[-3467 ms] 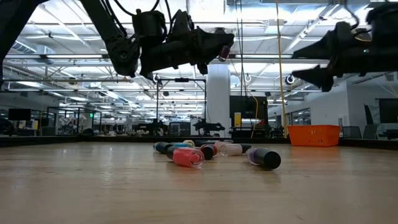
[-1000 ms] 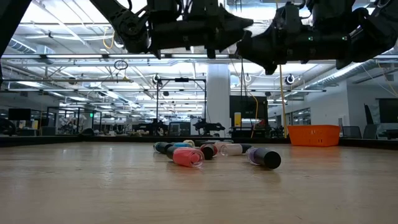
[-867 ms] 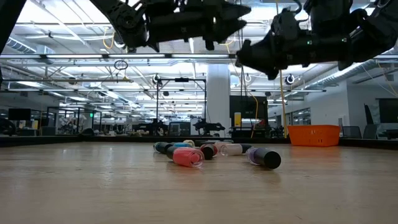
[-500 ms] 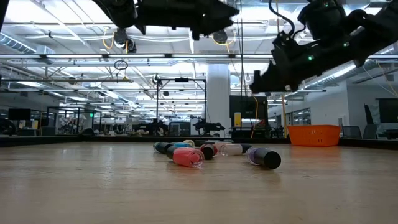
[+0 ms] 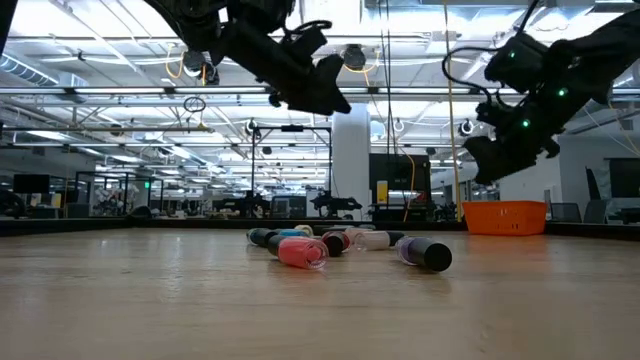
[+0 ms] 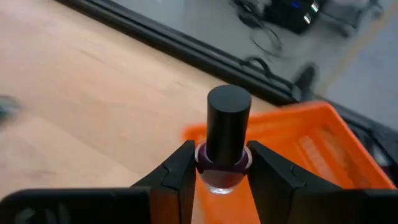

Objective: Pick & Place Nail Polish
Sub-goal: Put the top violet nail polish bottle into the orange basket, then put the yellow nail polish bottle into the orange basket

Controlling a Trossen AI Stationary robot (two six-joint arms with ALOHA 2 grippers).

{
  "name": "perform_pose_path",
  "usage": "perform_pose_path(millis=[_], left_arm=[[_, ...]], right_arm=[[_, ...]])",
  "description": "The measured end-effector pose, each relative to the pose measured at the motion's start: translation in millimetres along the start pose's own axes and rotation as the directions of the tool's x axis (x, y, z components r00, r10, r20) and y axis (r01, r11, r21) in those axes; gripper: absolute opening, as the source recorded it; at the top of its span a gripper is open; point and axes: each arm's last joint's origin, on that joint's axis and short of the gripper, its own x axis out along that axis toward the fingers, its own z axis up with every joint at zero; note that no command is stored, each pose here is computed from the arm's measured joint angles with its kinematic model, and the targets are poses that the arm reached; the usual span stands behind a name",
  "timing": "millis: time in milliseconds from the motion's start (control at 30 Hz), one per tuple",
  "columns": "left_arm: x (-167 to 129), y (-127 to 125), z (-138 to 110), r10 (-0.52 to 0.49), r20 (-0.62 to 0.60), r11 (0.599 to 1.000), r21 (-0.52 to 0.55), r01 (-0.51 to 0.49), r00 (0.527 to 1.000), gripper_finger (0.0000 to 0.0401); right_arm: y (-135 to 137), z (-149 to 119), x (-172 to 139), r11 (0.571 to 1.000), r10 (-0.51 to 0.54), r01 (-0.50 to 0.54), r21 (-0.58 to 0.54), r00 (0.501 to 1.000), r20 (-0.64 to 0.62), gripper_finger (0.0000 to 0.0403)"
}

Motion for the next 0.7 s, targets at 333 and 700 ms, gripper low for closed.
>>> perform_pose_path(millis=[333,700], left_arm=[[5,14,-6,0.032,-0.058,0.997,-0.070,-0.036,0.998,0.0230],[4,14,-7,0.031,-0.061,0.997,-0.068,-0.036,0.998,0.0230]], right_arm=[[-12,-5,7,0.994,0.047,-0.036,0.098,0.993,-0.111,0.0115],[-12,-4,7,0.995,0.045,-0.035,0.098,0.993,-0.107,0.0293]])
